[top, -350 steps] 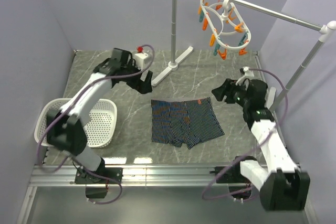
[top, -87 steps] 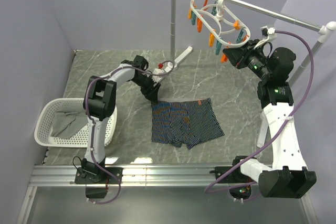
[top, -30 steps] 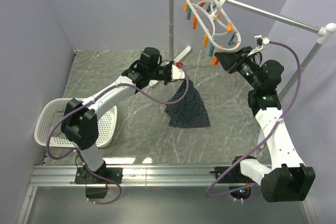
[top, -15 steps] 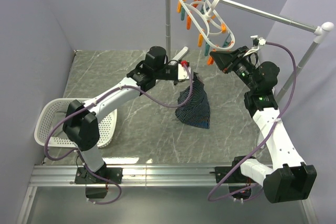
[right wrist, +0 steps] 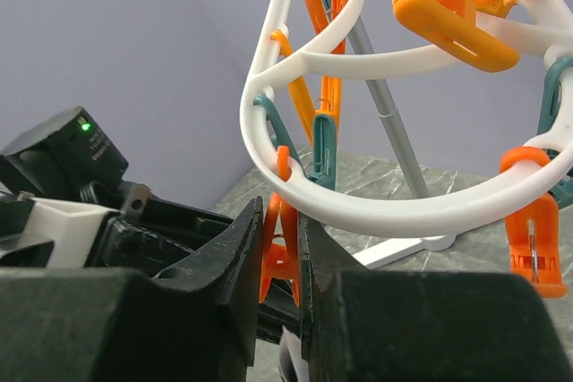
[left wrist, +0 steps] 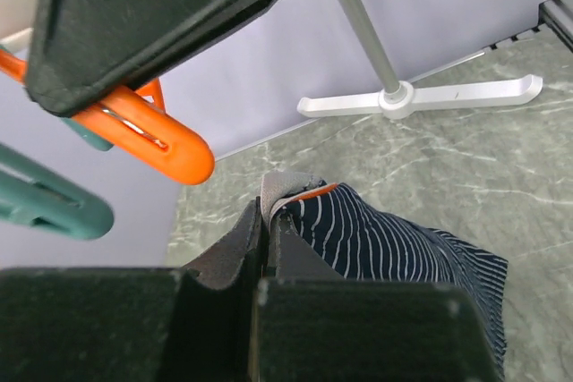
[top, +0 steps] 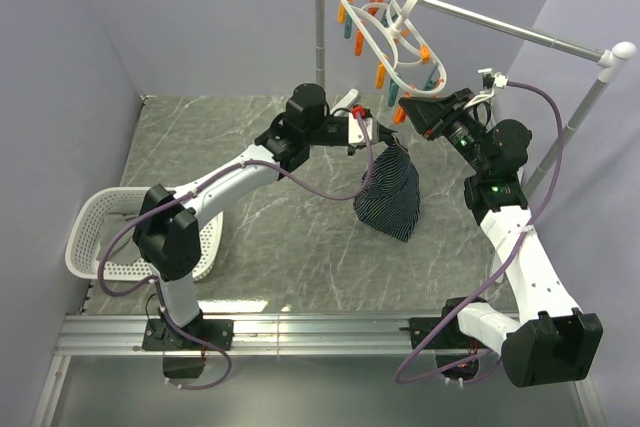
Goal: Clip the underwear to the hanger
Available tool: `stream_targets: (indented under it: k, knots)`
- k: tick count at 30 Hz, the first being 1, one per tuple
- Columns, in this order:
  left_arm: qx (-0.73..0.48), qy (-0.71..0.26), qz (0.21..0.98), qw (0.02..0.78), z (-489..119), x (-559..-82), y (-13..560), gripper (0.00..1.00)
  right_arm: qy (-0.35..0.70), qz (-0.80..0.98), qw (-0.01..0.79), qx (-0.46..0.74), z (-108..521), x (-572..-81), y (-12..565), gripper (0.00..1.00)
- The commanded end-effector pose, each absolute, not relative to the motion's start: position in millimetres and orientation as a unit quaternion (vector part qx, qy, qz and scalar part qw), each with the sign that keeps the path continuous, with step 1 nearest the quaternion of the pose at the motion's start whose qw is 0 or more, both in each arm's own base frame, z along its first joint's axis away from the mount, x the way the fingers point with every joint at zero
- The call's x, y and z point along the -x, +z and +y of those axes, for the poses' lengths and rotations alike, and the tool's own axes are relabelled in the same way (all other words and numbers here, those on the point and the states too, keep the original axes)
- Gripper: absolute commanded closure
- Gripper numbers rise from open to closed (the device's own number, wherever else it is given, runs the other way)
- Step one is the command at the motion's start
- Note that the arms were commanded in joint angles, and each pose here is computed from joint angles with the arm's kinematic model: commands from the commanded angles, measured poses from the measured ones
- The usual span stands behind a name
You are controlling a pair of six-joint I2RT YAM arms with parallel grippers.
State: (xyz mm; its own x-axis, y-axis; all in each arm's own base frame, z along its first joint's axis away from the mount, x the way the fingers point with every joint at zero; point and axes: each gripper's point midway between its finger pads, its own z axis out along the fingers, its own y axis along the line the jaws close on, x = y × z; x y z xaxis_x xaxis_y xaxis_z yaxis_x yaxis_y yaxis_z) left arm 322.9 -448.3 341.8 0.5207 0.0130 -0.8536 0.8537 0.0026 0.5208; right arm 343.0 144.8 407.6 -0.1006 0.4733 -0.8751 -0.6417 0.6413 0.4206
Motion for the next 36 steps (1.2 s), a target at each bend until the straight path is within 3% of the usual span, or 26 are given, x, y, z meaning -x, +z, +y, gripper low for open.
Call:
stream_targets:
  k: [1,13,36]
  knots:
    - [-0.604,-0.359,0.296,0.647,-455,-312,385,1.00,0.441,0.592,0.665,0.112,159,-326,417,1.00]
    - [-0.593,-0.391,0.254,0.657,-451,-292,407,1.00,0.442,0.591,0.665,0.115,160,-325,414,1.00]
    - [-0.595,-0.395,0.294,0.635,-436,-300,388,1.00,0.464,0.581,0.661,0.106,161,-320,425,1.00]
